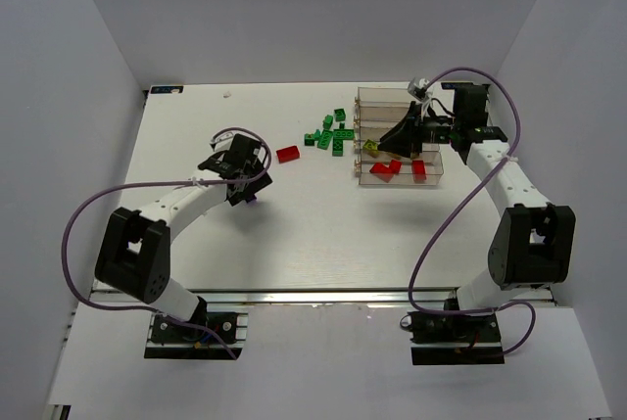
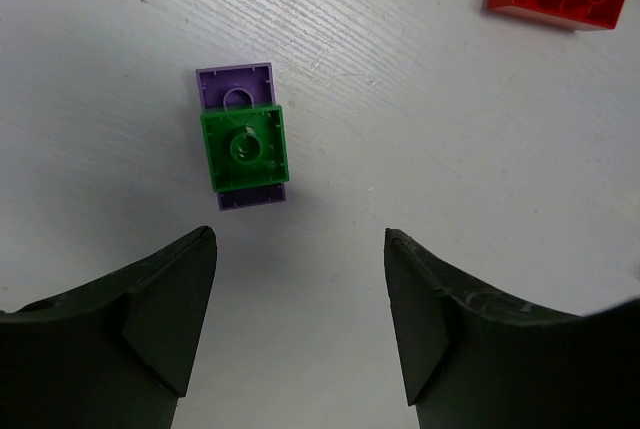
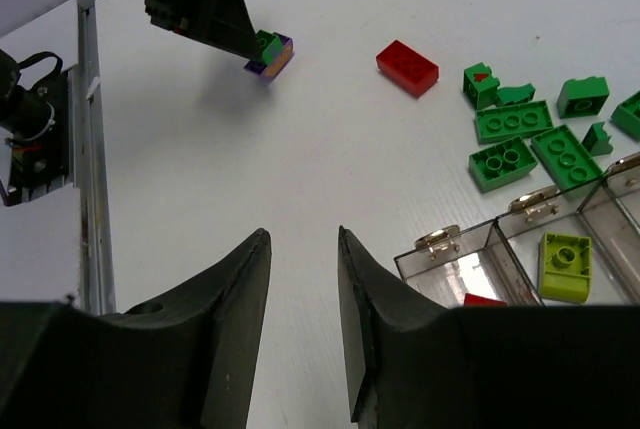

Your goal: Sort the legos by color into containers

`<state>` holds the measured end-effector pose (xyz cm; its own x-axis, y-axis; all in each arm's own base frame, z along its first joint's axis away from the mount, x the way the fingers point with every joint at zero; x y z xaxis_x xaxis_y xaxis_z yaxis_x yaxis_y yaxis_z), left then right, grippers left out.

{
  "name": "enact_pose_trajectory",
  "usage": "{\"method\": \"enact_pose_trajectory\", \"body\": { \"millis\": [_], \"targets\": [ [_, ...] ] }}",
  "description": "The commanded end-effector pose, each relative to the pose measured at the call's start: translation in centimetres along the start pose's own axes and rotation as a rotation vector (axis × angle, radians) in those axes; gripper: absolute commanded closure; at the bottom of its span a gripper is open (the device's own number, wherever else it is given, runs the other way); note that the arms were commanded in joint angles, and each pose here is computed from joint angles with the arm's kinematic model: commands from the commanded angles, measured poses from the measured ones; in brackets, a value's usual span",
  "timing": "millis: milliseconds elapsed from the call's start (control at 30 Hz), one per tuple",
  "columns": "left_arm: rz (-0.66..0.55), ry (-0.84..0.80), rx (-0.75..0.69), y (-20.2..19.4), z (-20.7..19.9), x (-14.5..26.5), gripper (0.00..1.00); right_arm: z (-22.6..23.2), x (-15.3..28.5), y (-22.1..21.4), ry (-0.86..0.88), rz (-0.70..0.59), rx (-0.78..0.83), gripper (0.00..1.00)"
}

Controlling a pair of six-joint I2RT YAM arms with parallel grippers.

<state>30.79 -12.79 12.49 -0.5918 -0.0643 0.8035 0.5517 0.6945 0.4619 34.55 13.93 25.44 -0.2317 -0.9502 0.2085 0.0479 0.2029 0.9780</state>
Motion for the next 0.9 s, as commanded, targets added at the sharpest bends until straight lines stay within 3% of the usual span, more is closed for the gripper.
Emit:
{"method": "enact_pose_trajectory", "body": {
  "millis": [0, 433, 867],
  "targets": [
    [-0.018, 0.015, -0.022, 0.9, -0.6, 0.2, 0.22, 0.6, 0.4, 0.6, 0.018, -0.031, 0.031, 0.61],
    [-0.026, 0.137, -0.113, 1.3, -0.4, -2.9, 0.21, 0.5, 0.3, 0.3, 0.014, -0.021, -0.01, 0.59],
    [-0.04, 0.194, -0.136, 1.9, 0.1, -4.8, 0.31, 0.2, 0.6, 0.8, -0.005, -0.013, 0.0, 0.58]
  ]
}}
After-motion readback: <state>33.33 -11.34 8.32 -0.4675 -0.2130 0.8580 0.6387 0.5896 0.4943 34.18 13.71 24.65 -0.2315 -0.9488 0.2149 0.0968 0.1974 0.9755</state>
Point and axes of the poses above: each gripper's point midway between its finger pads, its own x axis back along the fingers, its own z axis along the line the jaws close on, y = z × x, the point moved 5 cm from there along x, back along the fingers, and after that the axes turned 14 degrees about x, right-handed, at the moved point
